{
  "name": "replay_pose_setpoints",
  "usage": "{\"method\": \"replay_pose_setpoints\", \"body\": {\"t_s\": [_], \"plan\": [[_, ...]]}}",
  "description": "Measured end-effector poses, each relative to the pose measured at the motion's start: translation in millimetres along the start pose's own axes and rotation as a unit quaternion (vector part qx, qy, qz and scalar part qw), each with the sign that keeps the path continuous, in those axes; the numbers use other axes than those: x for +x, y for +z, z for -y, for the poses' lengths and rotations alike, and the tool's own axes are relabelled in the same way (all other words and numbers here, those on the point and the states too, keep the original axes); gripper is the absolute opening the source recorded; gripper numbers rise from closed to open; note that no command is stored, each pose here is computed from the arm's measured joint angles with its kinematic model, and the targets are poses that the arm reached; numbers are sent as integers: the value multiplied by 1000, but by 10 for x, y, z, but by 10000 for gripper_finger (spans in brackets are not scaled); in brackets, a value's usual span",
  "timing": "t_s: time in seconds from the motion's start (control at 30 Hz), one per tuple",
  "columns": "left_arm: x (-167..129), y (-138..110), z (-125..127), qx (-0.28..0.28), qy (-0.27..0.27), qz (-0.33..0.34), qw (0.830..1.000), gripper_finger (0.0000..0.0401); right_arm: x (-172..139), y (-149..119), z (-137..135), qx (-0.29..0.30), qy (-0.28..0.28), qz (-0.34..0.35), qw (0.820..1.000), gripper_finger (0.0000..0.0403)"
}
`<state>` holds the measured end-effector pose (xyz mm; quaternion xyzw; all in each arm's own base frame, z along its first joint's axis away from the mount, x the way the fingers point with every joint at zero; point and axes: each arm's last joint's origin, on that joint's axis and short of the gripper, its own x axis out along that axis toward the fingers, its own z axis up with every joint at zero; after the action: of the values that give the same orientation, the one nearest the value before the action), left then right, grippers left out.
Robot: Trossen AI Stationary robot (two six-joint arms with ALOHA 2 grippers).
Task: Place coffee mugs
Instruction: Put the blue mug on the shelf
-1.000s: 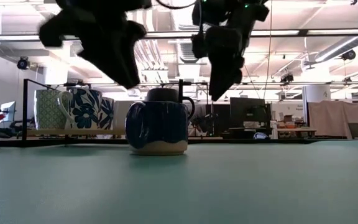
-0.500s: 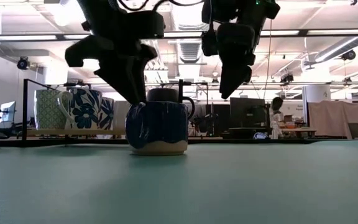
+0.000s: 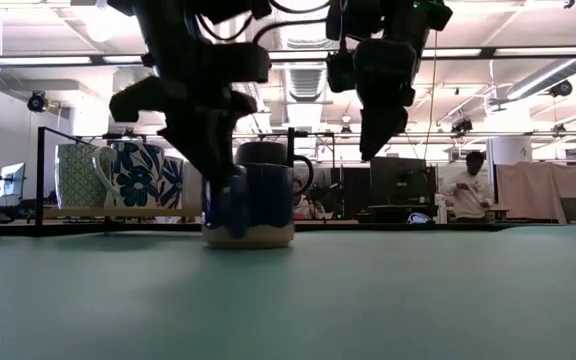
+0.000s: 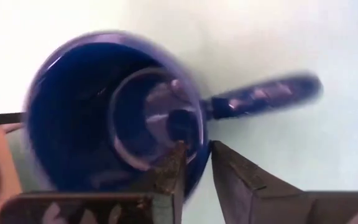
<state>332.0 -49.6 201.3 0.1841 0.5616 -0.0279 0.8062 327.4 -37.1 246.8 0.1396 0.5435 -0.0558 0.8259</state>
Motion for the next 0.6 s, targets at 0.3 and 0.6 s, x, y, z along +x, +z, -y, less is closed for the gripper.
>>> {"method": "replay_pose_setpoints", "body": {"t_s": [0.3, 0.6], "plan": [[50, -54, -19, -2, -22, -29, 999, 9, 0, -10, 2, -1, -1, -5, 1000, 138], [-68, -123, -42, -8, -31, -62, 998, 12, 0, -12, 2, -5, -1, -6, 1000, 135]]}}
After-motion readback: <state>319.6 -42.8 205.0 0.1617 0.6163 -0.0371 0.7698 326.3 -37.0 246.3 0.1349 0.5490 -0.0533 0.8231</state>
